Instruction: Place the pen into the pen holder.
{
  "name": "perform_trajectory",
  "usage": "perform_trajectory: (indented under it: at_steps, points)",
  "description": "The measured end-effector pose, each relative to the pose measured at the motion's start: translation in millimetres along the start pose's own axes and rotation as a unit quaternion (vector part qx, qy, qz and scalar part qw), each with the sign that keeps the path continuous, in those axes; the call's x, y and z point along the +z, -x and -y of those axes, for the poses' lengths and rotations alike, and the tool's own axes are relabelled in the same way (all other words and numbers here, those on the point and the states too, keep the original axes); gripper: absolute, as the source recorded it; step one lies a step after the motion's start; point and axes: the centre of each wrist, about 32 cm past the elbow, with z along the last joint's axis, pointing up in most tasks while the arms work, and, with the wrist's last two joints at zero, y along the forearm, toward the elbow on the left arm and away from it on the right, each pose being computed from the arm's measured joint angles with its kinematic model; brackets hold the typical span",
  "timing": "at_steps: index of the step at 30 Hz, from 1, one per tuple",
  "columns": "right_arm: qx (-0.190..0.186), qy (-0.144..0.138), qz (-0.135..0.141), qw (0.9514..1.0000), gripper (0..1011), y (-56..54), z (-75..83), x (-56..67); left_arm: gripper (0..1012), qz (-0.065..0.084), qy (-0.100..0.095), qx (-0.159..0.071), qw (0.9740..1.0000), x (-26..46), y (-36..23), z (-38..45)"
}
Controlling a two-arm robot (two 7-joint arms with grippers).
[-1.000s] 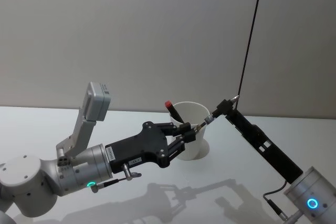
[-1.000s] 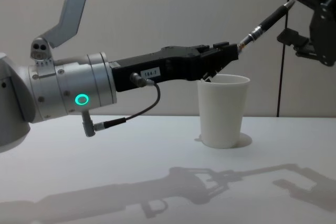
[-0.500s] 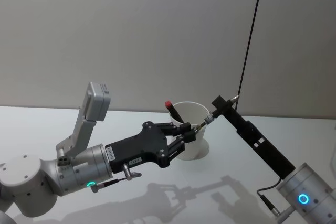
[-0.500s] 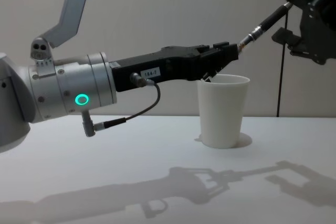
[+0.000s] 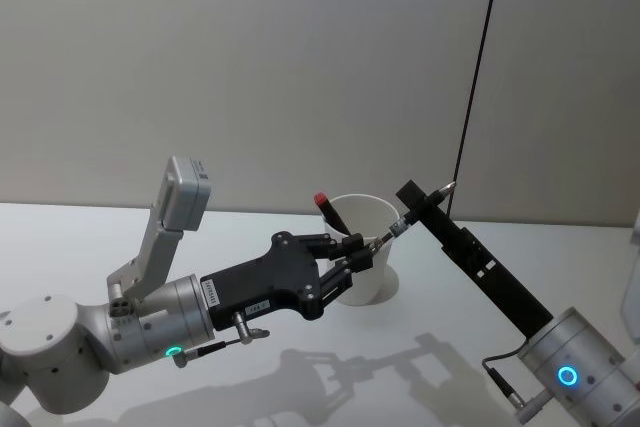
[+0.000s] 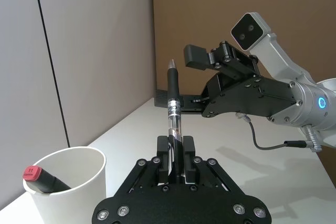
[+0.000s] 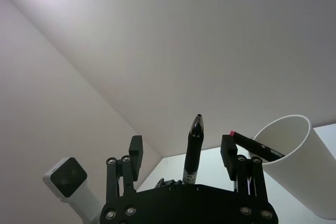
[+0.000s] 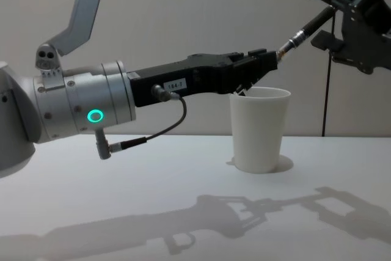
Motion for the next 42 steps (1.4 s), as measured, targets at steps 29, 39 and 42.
perform_trajectory:
  at_steps: [29,39,42]
  points:
    - [-0.003,-0.001,0.004,1.0,134,2.1,-2.2,-1.4,168,0.0,0.0,0.0,1.0,0.0,0.0,0.0]
    - [-0.003,-0.001,0.004,1.0,132,2.2,-2.3,-1.6,168,0.0,0.0,0.0,1.0,0.0,0.0,0.0]
    - [-0.003,0.0,0.004,1.0,132,2.2,-2.4,-1.7,181,0.0,0.0,0.0,1.0,0.0,0.0,0.0]
